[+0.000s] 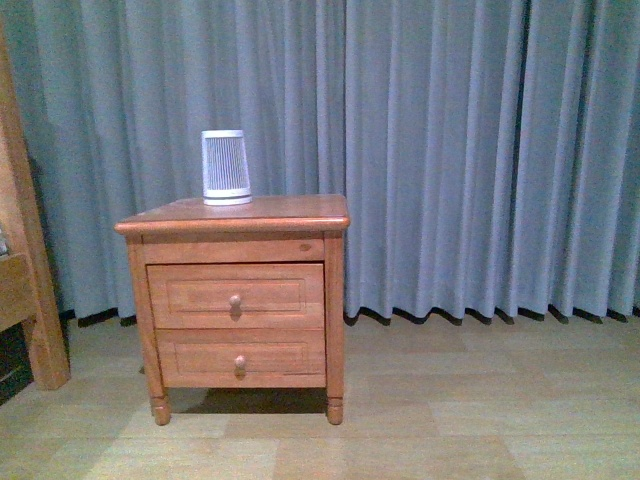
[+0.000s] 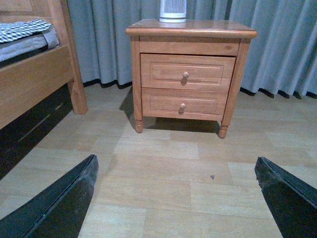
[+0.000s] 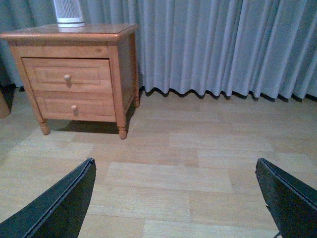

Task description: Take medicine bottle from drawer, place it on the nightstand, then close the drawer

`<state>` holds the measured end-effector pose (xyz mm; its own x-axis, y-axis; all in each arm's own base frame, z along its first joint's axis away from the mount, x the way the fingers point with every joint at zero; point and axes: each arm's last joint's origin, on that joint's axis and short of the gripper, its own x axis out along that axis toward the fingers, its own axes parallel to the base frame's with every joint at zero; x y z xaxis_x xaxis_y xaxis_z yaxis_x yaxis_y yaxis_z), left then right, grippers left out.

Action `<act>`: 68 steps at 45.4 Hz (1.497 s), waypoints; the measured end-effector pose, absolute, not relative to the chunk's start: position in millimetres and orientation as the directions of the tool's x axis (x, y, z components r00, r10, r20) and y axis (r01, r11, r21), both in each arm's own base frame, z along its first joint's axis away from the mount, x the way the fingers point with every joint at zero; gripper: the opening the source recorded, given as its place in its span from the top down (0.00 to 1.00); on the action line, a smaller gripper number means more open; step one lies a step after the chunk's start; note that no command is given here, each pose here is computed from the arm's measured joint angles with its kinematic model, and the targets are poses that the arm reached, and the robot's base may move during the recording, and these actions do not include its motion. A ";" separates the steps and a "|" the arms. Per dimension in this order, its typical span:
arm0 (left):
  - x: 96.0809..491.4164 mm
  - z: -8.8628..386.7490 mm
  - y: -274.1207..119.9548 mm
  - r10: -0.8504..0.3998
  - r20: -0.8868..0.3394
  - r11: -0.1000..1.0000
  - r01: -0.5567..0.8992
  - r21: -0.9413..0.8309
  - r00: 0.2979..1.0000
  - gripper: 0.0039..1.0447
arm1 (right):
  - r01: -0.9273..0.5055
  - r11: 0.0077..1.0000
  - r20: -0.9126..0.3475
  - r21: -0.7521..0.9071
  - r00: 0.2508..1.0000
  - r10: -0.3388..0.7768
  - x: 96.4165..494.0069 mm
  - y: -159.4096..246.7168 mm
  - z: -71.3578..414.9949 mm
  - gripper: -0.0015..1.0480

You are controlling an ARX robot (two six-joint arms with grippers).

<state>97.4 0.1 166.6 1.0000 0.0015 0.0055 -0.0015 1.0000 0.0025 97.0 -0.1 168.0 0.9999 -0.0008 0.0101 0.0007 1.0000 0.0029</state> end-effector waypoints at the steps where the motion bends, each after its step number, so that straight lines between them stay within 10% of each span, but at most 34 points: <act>1: 97.4 166.6 0.1 0.002 0.006 1.000 -0.002 0.002 1.000 0.06 | 0.001 1.000 0.010 0.003 1.000 -0.001 97.0 -0.1 168.0 0.07; 68: 97.4 166.6 0.1 0.002 0.006 1.000 -0.002 0.002 1.000 0.06 | 0.001 1.000 0.010 0.003 1.000 -0.001 97.0 -0.1 168.0 0.07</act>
